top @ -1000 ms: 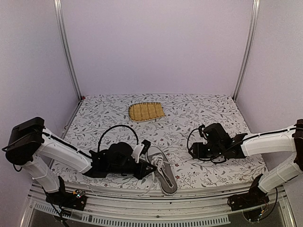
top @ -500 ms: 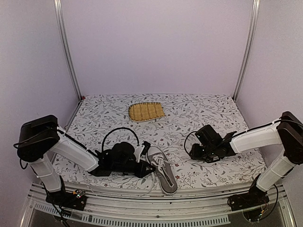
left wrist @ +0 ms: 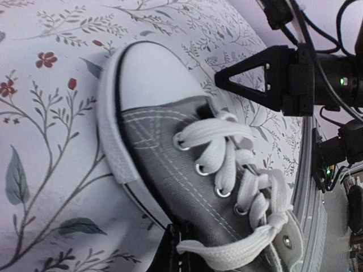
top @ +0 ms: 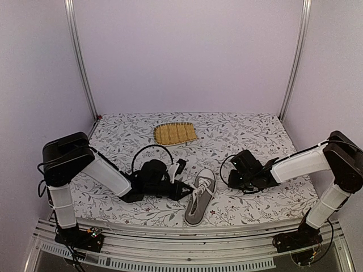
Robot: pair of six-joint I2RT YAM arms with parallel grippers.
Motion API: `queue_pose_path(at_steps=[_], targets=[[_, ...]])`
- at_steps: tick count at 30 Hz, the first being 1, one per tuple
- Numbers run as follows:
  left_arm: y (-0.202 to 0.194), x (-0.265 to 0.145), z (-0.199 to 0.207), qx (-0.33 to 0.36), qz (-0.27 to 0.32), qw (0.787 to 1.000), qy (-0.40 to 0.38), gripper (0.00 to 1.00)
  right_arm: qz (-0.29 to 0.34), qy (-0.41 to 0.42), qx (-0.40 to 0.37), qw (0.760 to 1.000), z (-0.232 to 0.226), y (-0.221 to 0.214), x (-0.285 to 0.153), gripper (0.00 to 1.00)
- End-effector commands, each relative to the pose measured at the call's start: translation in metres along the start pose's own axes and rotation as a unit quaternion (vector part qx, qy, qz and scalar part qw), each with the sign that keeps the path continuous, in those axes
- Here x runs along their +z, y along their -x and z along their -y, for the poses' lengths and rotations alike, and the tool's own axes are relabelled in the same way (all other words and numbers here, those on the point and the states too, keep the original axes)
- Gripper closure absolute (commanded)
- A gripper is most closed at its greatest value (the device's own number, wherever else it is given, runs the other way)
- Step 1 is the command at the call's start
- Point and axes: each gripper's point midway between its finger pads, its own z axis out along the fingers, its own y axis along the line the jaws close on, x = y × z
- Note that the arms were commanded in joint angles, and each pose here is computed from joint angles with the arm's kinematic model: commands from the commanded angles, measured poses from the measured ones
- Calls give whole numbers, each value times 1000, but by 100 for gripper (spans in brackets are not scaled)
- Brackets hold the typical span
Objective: Tie the shoes
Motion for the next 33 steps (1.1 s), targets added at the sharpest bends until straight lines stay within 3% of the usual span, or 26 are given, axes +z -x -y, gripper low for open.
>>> queue_pose_path(at_steps=[1, 4, 8, 11, 20, 25, 30, 33], targets=[[24, 4, -7, 20, 26, 999, -6, 100, 13, -21, 1, 1000, 11, 11, 1, 98], [29, -4, -6, 36, 33, 999, 4, 100, 35, 10, -2, 999, -1, 26, -11, 98], [37, -23, -1, 59, 52, 997, 11, 100, 68, 113, -21, 991, -35, 46, -40, 98], [44, -31, 7, 72, 63, 995, 1, 100, 97, 193, -37, 976, -68, 66, -71, 98], [53, -31, 30, 98, 74, 992, -29, 100, 154, 326, -106, 927, -157, 116, -125, 98], [50, -31, 36, 104, 73, 991, -33, 100, 138, 377, -146, 904, -218, 109, -120, 98], [48, -35, 39, 107, 80, 991, -32, 100, 85, 395, -168, 900, -247, 75, -91, 97], [48, -37, 41, 109, 82, 990, -32, 100, 86, 384, -164, 905, -237, 73, -93, 57]])
